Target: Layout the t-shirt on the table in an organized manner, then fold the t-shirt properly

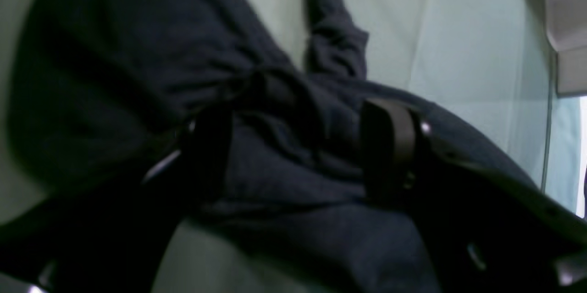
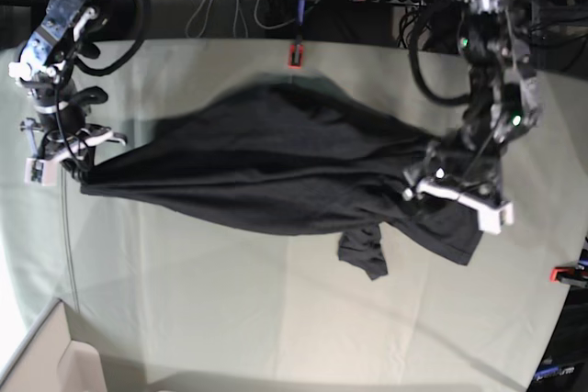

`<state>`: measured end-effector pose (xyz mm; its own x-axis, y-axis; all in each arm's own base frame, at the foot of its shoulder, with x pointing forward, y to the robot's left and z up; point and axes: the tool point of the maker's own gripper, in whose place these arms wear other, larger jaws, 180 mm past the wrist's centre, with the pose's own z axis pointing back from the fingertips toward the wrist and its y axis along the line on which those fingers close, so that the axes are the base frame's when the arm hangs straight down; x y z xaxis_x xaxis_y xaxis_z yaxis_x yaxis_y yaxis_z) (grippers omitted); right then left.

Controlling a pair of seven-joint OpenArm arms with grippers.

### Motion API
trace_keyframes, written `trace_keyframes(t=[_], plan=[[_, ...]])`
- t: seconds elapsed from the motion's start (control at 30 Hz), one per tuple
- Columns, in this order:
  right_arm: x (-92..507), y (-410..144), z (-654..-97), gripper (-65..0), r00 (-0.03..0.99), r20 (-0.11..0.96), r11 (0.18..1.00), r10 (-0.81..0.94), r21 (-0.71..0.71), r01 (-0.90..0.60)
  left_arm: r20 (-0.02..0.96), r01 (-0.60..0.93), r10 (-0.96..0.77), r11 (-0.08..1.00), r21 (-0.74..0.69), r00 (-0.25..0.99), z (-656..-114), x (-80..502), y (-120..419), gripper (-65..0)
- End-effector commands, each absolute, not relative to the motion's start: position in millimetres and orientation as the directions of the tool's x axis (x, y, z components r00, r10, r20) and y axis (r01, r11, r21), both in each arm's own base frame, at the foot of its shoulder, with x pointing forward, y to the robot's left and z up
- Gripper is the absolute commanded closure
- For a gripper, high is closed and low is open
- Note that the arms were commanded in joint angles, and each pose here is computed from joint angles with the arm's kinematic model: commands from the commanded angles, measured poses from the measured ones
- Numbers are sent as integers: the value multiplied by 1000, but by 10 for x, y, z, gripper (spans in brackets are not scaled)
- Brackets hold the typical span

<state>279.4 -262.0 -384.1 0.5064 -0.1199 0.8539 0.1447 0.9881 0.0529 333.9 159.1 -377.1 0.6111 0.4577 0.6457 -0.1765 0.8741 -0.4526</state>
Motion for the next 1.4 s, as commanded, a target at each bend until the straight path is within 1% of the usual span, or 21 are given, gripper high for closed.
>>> trace_keyframes(t=[0.0,0.23,0.47,0.6,0.63,0.67,0.7,0.73,0.83,0.93,0.97,1.17,1.37], plan=[[2843,-2647,-3704,0,456,883,989,-112,53,140,669,-168,447,882,-441,593,-3702,3420,1632,-422],[2747,-2642,-3776,0,479,871,989,-111,50,138,636,-203,448,884,-422,628,-3925,3610,1522,-422],[2690,-2634,-3823,0,494,863,990,-110,49,136,597,-212,469,868,-450,651,-4037,3720,1346,-422],[2689,-2634,-3825,0,495,862,990,-109,48,136,574,-183,442,873,-452,689,-4127,3770,1191,-412],[2688,-2635,-3826,0,496,862,990,-108,47,136,575,-169,430,876,-451,696,-4125,3773,1144,-381],[2688,-2635,-3826,0,496,862,990,-108,47,136,578,-159,423,878,-451,698,-4114,3781,1118,-327],[2688,-2635,-3826,0,496,862,990,-108,47,136,584,-152,421,878,-454,694,-4086,3797,1092,-253],[2688,-2635,-3826,0,496,862,990,-108,47,136,596,-145,422,878,-456,683,-4050,3821,1082,-193],[2688,-2635,-3826,0,496,862,990,-108,47,136,665,-122,458,865,-487,590,-3808,3968,1049,0],[2688,-2635,-3826,0,496,862,990,-108,47,136,694,-105,467,862,-496,548,-3652,4049,1055,-11],[2688,-2635,-3826,0,496,862,990,-108,47,136,708,-92,467,862,-499,530,-3547,4110,1055,0],[2653,-2646,-3848,0,504,857,990,-105,41,135,772,-13,463,861,-509,437,-2944,4543,1001,-1],[2647,-2652,-3850,0,506,856,990,-103,39,135,846,138,393,874,-466,361,-2267,4968,633,-1]])
